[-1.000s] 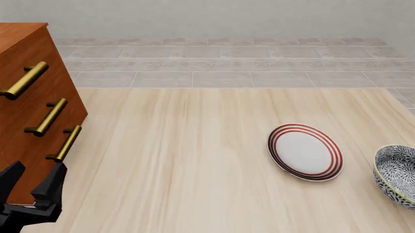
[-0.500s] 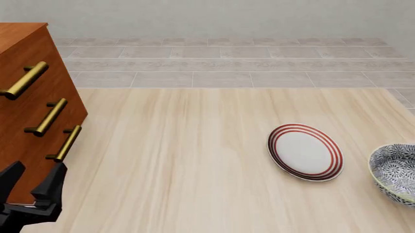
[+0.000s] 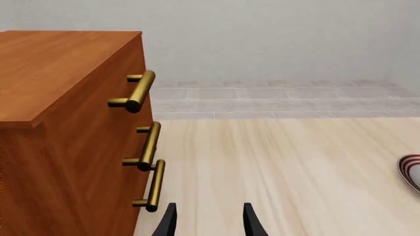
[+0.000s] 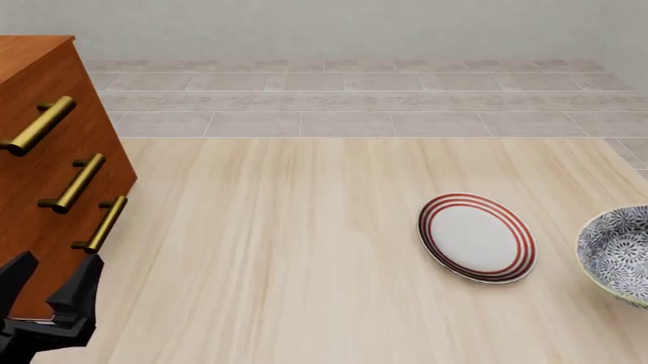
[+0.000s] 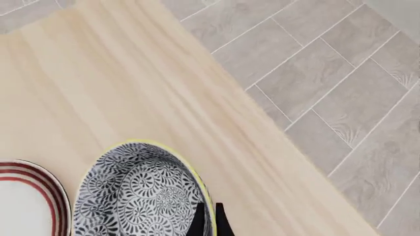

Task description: Put the bowl on top of the cabinet.

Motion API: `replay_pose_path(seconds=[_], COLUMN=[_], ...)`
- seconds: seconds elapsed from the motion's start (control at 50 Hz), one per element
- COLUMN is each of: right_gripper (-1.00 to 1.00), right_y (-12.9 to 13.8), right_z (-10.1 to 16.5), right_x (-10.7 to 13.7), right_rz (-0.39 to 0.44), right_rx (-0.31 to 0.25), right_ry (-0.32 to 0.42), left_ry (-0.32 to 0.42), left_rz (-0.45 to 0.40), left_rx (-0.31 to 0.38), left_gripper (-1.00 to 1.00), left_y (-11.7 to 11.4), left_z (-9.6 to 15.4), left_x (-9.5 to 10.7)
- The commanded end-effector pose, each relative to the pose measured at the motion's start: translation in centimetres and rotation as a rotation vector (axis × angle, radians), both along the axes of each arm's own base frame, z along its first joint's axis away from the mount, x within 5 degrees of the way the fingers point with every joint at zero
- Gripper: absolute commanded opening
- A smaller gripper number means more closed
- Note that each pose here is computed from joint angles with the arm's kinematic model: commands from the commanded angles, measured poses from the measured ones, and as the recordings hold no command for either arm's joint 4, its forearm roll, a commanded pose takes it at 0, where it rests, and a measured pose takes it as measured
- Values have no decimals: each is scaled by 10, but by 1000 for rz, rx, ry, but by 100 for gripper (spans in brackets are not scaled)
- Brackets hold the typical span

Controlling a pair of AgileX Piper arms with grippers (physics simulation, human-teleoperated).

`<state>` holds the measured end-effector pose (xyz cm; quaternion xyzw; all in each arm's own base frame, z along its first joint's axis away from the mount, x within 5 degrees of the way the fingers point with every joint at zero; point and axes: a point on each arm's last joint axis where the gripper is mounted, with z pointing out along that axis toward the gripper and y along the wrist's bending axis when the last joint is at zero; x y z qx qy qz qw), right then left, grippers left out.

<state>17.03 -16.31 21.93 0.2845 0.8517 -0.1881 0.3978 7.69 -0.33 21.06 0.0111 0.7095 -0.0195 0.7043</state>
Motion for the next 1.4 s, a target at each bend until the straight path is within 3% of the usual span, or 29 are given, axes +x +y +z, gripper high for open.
replay_pose_path(seconds=[0.02, 0.26, 0.72, 1.4], right_gripper=[-100, -100, -100, -100], right_y=[11, 28, 55, 102], right_z=[27, 60, 96, 122], right_x=[-2, -2, 6, 30], right_rz=[13, 66, 184, 444], right_rx=[-17, -46, -75, -89], right_ry=[-53, -102, -174, -224], left_ry=[-4, -6, -7, -12], left_rz=[0, 1, 1, 0], left_rx=[-2, -3, -4, -8], left_gripper=[100, 100, 100, 100], left_y=[0, 0, 0, 0], left_z=[0, 0, 0, 0], left_x=[-1, -1, -2, -6])
